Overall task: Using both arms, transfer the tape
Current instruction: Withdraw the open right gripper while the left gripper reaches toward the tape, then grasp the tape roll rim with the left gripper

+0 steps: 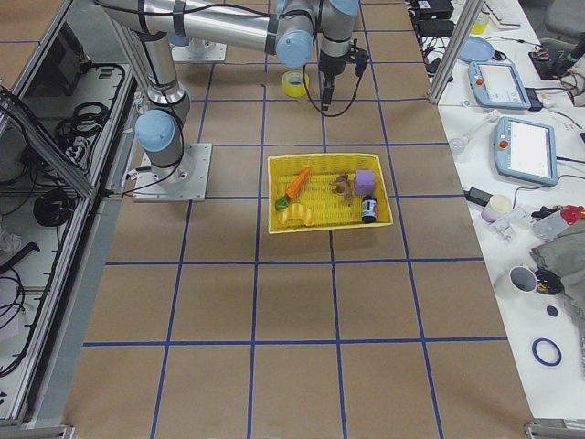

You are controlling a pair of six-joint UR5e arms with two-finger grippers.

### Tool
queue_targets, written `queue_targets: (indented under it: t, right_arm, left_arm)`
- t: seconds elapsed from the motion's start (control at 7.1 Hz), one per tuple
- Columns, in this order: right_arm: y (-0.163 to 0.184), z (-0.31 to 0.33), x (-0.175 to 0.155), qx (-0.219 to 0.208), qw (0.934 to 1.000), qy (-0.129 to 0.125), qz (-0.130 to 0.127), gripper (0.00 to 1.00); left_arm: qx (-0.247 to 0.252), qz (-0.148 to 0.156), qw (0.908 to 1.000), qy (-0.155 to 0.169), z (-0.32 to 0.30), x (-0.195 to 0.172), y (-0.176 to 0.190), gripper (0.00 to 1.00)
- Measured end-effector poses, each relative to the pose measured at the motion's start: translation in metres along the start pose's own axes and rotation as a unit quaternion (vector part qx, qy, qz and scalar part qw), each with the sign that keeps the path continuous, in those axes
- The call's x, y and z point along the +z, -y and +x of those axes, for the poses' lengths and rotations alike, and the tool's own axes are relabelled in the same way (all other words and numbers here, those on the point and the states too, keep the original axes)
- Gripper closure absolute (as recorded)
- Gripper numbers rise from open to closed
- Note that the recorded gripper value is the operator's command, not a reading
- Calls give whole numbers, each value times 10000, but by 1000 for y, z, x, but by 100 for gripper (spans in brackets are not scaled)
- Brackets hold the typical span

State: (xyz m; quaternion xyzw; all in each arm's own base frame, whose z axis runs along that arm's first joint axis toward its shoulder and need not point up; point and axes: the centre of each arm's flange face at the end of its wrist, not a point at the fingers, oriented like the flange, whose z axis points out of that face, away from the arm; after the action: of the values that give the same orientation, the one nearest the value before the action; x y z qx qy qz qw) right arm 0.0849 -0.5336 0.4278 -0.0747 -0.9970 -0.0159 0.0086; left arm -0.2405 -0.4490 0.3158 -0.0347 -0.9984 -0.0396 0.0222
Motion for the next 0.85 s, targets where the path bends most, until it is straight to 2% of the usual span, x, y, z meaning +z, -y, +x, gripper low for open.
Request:
queue_targets:
  t: [0.42, 0.7, 0.85]
  right_arm:
    - [-28, -31, -16, -333, 9994, -11, 56, 0]
    - [-30, -37, -18, -404, 9992, -23, 74, 0]
    - [-31, -37, -21, -412, 9991, -33, 102, 0]
  left_arm:
    - [39, 21, 10000, 10, 3, 47, 0, 5]
    - [52, 51, 10000, 15, 4, 73, 16, 5]
    - [58, 80, 9999, 16, 4, 88, 24, 8]
